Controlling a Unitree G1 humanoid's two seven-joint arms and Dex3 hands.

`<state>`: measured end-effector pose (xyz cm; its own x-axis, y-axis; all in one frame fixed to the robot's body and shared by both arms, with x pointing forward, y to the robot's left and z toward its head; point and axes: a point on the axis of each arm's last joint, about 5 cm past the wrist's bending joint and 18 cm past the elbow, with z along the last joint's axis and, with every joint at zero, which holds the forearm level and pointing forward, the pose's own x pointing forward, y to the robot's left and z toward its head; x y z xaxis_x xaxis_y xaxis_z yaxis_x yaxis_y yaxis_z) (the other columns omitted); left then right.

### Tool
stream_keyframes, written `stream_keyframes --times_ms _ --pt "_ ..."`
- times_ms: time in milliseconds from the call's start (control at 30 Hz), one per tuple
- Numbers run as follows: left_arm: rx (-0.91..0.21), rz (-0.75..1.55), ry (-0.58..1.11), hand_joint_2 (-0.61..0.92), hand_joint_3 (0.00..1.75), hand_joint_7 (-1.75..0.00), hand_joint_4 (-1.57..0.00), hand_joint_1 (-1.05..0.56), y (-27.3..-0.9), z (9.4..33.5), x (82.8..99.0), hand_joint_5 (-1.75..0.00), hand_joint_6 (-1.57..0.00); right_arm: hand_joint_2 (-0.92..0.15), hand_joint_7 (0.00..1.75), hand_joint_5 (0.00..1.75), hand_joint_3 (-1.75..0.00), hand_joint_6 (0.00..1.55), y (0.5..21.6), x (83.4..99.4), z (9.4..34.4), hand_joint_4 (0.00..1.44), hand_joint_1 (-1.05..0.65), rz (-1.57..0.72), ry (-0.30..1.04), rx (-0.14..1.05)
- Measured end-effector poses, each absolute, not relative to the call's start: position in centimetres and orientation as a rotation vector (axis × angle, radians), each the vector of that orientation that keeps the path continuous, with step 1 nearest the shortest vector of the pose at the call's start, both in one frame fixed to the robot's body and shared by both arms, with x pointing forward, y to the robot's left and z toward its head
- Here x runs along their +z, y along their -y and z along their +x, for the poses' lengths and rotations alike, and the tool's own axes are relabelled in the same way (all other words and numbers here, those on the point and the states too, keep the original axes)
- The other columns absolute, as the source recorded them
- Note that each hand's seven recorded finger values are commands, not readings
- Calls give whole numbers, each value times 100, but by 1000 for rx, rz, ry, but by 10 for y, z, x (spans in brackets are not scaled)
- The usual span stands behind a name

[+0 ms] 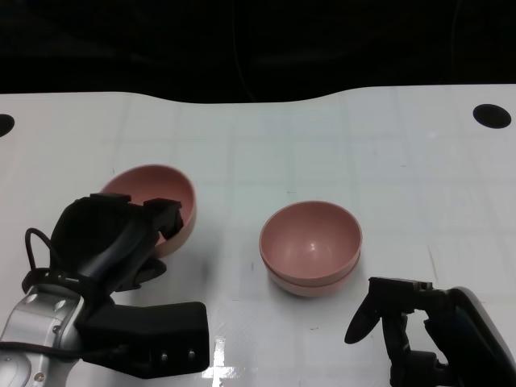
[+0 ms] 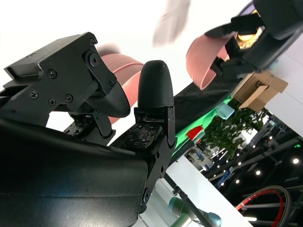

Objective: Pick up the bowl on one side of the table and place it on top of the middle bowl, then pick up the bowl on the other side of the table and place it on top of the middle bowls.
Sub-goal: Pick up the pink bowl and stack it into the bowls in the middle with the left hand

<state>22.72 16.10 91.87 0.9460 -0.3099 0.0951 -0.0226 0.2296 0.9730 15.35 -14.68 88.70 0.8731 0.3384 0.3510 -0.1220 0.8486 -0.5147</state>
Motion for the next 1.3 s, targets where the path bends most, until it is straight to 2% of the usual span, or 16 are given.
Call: stream_keyframes --times_ms 100,233,300,367,400,500,633,933,1000,1200,1300 --pt "-216 1309 345 72 64 -120 -77 -22 -158 226 922 -175 -81 -15 127 175 -156 88 146 887 154 90 -2 -503 452 255" --pt "-236 1297 397 63 66 -131 -78 -20 -154 228 926 -175 -78 -15 128 175 -156 88 145 887 154 90 -2 -505 453 260" --pt "-240 1291 431 63 66 -131 -78 -20 -151 231 930 -175 -77 -14 128 175 -156 88 144 887 154 90 -2 -513 454 264" --pt "-243 1272 463 66 61 -115 -77 -21 -148 233 934 -175 -82 -14 129 175 -157 89 143 886 154 90 -3 -515 453 264" --pt "-245 1259 478 67 60 -112 -76 -21 -146 235 936 -175 -83 -14 129 175 -158 89 143 886 154 90 -3 -516 453 263" --pt "-266 1226 533 59 83 -114 -76 -21 -142 237 942 -173 -84 -13 131 175 -160 88 142 886 154 91 -3 -521 453 265" --pt "-300 1177 588 55 93 -120 -78 -22 -136 241 943 -173 -83 -13 132 175 -160 88 141 886 153 91 -3 -521 452 264" --pt "-374 1113 628 60 81 -118 -77 -23 -118 249 941 -173 -82 -11 132 174 -162 87 142 885 153 91 -3 -521 447 267" --pt "-385 1104 640 64 77 -107 -78 -25 -113 251 944 -167 -86 -11 132 174 -163 87 142 884 153 92 -3 -522 446 268" --pt "-440 1065 639 66 80 -119 -79 -26 -102 251 941 -164 -84 -11 132 174 -162 87 141 884 153 91 -5 -522 445 273" --pt "-465 1051 639 65 81 -120 -79 -27 -97 252 940 -162 -83 -11 132 174 -162 87 141 884 152 91 -5 -522 444 275"
